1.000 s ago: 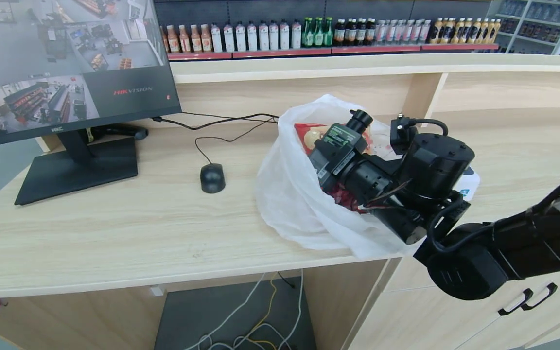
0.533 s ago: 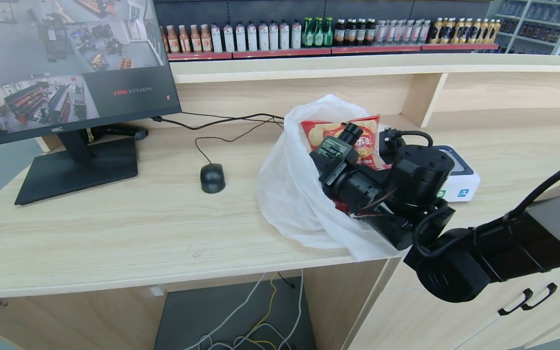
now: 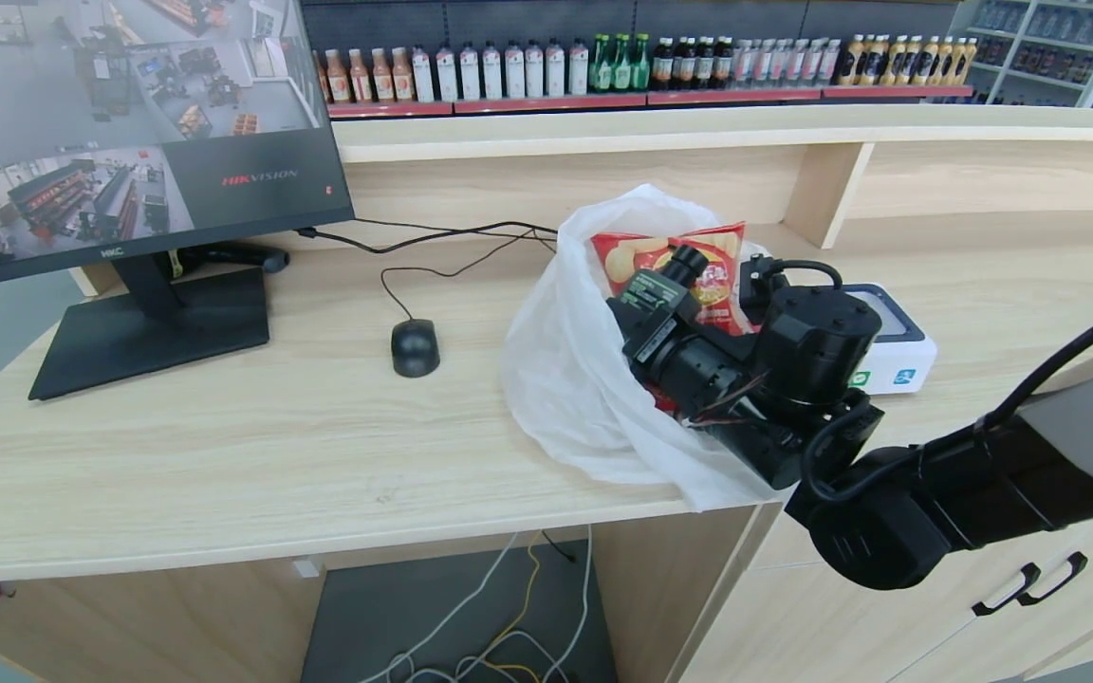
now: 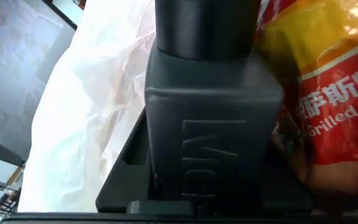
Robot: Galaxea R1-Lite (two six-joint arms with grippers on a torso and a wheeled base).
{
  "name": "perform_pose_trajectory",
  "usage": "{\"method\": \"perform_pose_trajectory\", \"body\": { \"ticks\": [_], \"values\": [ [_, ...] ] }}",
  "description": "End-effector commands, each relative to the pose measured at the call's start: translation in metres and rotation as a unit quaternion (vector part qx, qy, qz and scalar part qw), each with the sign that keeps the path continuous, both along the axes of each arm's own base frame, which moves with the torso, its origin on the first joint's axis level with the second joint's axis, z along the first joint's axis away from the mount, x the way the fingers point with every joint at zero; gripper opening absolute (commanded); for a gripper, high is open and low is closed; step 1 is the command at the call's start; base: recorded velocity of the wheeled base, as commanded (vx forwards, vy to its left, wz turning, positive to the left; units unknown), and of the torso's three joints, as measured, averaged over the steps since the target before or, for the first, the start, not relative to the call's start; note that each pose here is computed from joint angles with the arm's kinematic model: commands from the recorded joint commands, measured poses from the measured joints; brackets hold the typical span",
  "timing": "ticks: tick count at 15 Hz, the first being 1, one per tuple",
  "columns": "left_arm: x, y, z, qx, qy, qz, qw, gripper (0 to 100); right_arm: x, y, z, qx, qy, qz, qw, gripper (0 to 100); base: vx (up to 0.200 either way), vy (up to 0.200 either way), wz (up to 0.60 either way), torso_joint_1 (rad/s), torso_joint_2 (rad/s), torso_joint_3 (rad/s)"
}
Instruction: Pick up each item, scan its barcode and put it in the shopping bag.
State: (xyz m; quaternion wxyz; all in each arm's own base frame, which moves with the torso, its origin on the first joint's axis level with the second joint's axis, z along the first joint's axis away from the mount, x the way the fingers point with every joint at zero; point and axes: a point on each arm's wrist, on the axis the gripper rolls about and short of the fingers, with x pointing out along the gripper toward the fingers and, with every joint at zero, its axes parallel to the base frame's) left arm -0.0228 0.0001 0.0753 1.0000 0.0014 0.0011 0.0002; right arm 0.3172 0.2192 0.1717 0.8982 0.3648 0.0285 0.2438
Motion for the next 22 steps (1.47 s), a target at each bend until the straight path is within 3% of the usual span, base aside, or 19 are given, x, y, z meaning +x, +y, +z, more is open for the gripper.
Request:
{"method": "perform_pose_trajectory", "body": {
  "ticks": [1,4,5,14,22],
  "values": [
    [0.0,0.0,0.0,0.0,0.0,0.0,1.0,100,0.0,0.0,0.001,0.003,0.0,0.0,1.0,0,0.0,0.0,0.0,0.0,0.0,0.0],
    [0.0,0.0,0.0,0.0,0.0,0.0,1.0,100,0.0,-0.002,0.0,0.001,0.002,-0.003,1.0,0,0.0,0.0,0.0,0.0,0.0,0.0],
    [0.0,0.0,0.0,0.0,0.0,0.001,1.0,100,0.003,-0.005,0.003,0.003,-0.003,-0.009,1.0,100,0.0,0.0,0.0,0.0,0.0,0.0],
    [0.0,0.0,0.0,0.0,0.0,0.001,1.0,100,-0.003,-0.008,0.011,0.008,-0.012,-0.007,1.0,100,0.0,0.0,0.0,0.0,0.0,0.0],
    [0.0,0.0,0.0,0.0,0.0,0.001,1.0,100,-0.023,-0.017,0.039,0.002,-0.052,-0.011,0.999,100,0.0,0.0,0.0,0.0,0.0,0.0]
  ]
}}
